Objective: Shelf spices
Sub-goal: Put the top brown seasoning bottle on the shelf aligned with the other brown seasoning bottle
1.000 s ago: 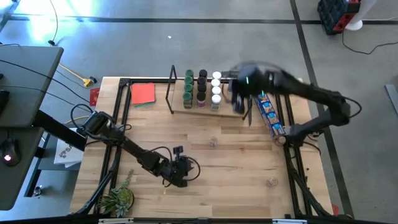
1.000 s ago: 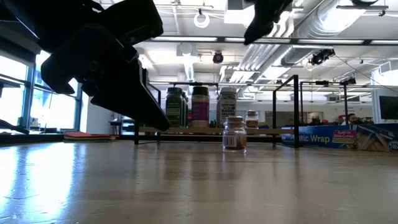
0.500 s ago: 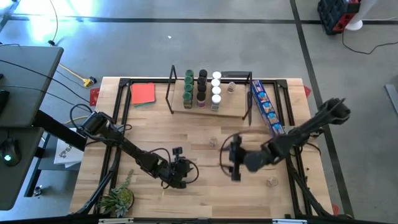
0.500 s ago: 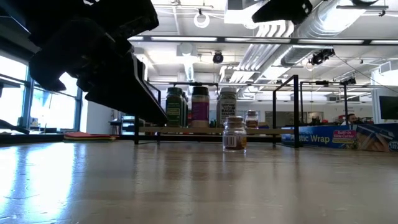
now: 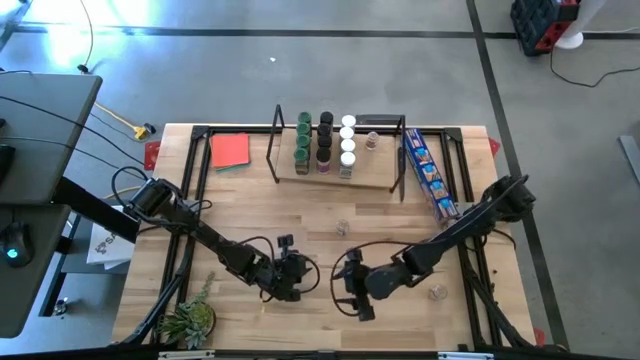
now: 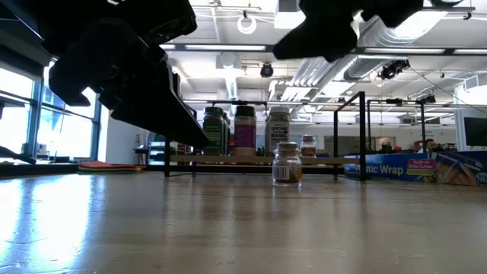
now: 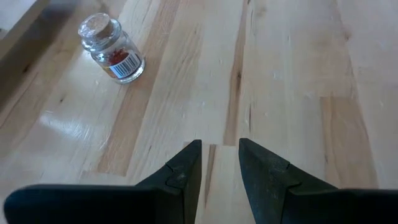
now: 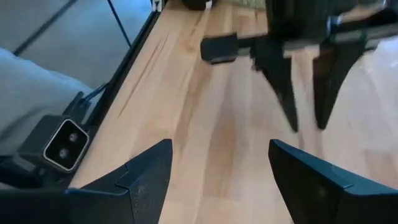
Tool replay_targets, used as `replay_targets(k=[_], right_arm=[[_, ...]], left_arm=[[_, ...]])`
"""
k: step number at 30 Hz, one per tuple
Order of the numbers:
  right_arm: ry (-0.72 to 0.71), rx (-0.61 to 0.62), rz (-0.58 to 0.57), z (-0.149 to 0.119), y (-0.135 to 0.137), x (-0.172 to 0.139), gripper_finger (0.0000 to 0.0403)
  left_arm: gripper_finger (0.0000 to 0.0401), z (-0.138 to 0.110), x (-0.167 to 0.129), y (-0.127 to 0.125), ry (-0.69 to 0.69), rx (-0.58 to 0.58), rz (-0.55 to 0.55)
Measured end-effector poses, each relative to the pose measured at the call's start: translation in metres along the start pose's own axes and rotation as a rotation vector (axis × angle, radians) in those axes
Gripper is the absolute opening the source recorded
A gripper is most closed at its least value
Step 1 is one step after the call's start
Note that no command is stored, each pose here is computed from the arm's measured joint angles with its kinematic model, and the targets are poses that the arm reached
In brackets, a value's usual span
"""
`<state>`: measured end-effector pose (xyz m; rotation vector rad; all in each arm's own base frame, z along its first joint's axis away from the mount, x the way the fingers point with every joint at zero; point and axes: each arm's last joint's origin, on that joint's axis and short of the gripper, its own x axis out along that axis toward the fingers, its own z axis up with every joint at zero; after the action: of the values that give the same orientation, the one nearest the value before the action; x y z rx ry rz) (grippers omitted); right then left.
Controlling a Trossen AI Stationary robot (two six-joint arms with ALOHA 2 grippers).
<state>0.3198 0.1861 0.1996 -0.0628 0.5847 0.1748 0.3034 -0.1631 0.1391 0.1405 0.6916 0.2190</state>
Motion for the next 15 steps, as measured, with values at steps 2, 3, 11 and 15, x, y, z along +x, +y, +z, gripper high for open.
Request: replay_targets(k=[2,3,11,15], right_arm=[[0.013,-0.009,-0.055,0.007,-0.002,-0.002,0.0261],[0.028,-0.014,-0.084,0.01,-0.003,-0.002,0.0261],[0.17,-0.002,-0.176,0.027,-0.014,-0.011,0.0261],[0.252,0.02,-0.205,0.026,-0.018,-0.015,0.0261]], left_arm=[[0.0103,0.0,0.0,0.0,0.002,0.002,0.0],[0.0103,0.0,0.0,0.0,0.002,0.002,0.0],[0.0103,0.001,-0.003,0.0,-0.002,-0.049,-0.007],[0.0103,0.005,-0.011,-0.001,-0.02,-0.068,-0.021]])
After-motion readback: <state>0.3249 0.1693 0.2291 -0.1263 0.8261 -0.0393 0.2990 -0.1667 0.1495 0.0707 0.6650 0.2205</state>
